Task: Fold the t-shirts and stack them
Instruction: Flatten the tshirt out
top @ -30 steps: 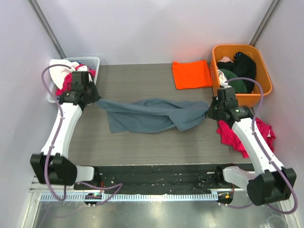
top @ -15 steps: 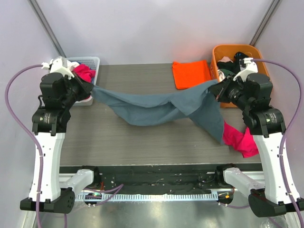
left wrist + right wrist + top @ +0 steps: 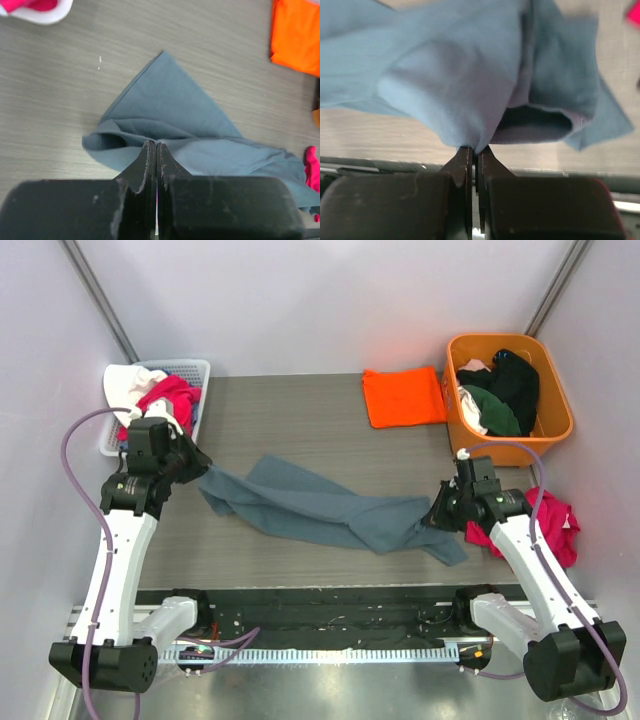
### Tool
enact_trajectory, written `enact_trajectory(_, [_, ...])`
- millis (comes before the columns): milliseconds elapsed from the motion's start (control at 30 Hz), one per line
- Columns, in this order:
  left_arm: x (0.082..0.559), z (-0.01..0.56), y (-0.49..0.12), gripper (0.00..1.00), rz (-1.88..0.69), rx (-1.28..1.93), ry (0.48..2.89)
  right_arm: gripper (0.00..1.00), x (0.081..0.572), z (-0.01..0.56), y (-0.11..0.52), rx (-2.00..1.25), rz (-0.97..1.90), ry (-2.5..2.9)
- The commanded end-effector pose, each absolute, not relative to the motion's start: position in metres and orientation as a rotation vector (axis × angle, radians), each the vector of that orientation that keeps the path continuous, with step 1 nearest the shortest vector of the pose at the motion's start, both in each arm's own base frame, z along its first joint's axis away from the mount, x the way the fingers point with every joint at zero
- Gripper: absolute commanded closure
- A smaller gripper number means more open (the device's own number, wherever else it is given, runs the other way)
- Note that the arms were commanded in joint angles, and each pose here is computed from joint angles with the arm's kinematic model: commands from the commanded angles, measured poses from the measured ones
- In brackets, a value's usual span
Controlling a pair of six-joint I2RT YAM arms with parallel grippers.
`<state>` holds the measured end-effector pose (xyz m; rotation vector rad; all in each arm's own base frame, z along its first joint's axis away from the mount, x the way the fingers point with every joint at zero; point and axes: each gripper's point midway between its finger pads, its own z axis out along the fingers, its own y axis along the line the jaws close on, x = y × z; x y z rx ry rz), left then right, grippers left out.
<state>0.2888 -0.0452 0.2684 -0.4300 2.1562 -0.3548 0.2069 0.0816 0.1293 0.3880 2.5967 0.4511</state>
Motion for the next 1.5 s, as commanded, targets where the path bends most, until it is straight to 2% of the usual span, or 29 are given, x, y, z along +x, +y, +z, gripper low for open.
enact_trajectory(0, [0.29,0.278,-0.043,1.0,-0.353,-0.432,2.102,0.99,0.199,0.116,0.078,0.477,0.419,2.633])
enact_trajectory(100, [0.29,0.276,-0.043,1.0,-0.352,-0.428,2.111,0.98,0.2,0.113,0.075,0.49,0.394,2.654])
enact_trajectory(200, [0.291,0.275,-0.043,1.0,-0.352,-0.429,2.116,0.84,0.202,0.116,0.075,0.491,0.388,2.639])
enact_trajectory(333, [0.29,0.274,-0.043,1.0,-0.35,-0.429,2.114,0.74,0.201,0.116,0.074,0.495,0.387,2.636])
enact_trajectory(433, [0.289,0.274,-0.042,1.0,-0.347,-0.429,2.117,0.73,0.201,0.115,0.074,0.499,0.389,2.636])
enact_trajectory(567, [0.289,0.274,-0.041,1.0,-0.342,-0.431,2.117,0.99,0.201,0.117,0.074,0.499,0.391,2.628])
enact_trajectory(733, [0.289,0.274,-0.043,1.0,-0.348,-0.424,2.118,0.99,0.201,0.127,0.075,0.495,0.406,2.613])
enact_trajectory(1233, [0.293,0.281,-0.04,1.0,-0.336,-0.429,2.098,0.99,0.22,0.221,0.077,0.457,0.464,2.424])
enact_trajectory(1333, [0.3,0.293,-0.041,1.0,-0.341,-0.425,2.076,0.99,0.241,0.258,0.081,0.397,0.493,2.313])
enact_trajectory(1467, [0.312,0.346,-0.043,1.0,-0.367,-0.393,1.981,0.99,0.273,0.315,0.085,0.287,0.515,2.147])
